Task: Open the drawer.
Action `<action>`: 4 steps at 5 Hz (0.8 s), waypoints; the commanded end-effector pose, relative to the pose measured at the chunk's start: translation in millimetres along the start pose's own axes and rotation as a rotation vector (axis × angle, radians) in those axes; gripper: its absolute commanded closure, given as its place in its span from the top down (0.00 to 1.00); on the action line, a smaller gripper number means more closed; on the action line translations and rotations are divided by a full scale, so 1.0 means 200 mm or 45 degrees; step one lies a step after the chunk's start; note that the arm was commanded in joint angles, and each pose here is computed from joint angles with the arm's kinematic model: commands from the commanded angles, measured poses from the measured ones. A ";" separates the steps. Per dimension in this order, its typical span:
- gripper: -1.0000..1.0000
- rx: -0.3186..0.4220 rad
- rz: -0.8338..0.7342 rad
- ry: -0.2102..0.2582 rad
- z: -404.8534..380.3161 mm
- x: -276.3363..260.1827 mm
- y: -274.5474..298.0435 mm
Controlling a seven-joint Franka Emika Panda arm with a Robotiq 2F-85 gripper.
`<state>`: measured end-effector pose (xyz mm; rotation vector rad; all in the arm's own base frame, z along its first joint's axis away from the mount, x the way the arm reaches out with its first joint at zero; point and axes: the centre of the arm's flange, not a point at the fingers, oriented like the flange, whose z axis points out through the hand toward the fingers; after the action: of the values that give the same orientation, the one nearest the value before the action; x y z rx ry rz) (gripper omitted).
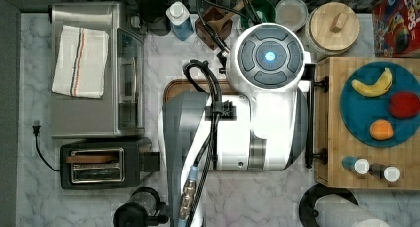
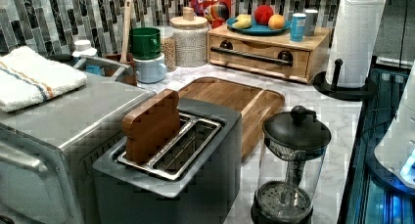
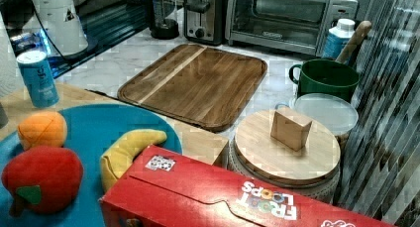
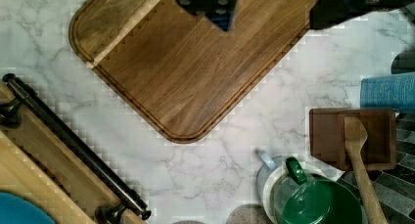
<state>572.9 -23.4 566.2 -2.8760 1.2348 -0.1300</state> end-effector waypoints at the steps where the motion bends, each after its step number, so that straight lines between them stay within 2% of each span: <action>1: 1.00 0.008 -0.004 0.008 -0.02 0.00 -0.01; 2: 1.00 0.008 -0.004 0.008 -0.02 0.00 -0.01; 3: 1.00 -0.003 -0.100 0.016 0.02 0.02 0.06; 4: 1.00 -0.053 -0.260 0.050 0.13 0.04 0.19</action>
<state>577.2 -40.6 543.3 -2.9880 1.1151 -0.1581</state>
